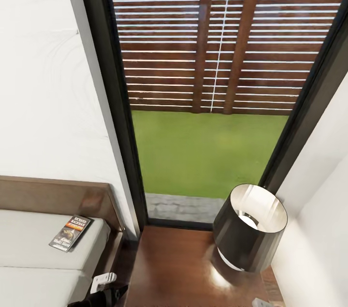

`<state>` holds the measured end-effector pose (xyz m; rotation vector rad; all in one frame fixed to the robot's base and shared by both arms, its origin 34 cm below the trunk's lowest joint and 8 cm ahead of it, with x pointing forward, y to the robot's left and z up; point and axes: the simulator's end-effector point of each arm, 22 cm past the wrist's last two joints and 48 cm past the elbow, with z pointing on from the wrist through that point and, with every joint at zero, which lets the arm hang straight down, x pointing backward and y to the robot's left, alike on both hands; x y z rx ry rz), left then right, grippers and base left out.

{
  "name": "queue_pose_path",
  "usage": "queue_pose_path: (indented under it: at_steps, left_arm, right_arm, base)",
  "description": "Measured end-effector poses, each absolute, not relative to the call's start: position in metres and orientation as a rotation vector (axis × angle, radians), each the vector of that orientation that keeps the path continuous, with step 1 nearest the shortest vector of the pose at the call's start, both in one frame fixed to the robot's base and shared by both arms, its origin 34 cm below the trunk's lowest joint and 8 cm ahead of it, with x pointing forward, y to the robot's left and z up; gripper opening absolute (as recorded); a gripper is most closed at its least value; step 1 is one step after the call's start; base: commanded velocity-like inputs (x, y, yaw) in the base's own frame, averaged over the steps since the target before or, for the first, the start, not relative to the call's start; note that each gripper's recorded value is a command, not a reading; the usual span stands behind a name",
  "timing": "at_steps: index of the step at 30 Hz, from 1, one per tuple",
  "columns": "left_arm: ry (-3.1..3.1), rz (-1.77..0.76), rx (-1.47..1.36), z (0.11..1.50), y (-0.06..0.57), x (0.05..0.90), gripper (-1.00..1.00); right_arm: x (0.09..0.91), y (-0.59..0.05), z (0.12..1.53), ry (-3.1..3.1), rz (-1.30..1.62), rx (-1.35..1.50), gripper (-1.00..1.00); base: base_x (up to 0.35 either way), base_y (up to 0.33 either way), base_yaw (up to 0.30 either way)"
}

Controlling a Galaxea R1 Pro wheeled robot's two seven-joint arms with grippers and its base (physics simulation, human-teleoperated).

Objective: In the bedroom, move the book from the bed onto either nightstand, and place the two sandals side by side next to the bed.

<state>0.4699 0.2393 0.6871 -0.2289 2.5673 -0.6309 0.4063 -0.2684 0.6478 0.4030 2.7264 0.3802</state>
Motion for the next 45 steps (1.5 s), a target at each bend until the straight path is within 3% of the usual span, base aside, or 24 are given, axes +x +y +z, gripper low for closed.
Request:
queue_pose_path:
  at_steps: [45]
  left_arm:
    - [2.615, -0.632, -0.247, 0.670, 0.240, 0.454, 1.00]
  right_arm:
    - [0.388, -0.268, 0.634, 2.776, 0.375, 0.412, 1.00]
  base:
    - [0.000, 0.000, 0.000]
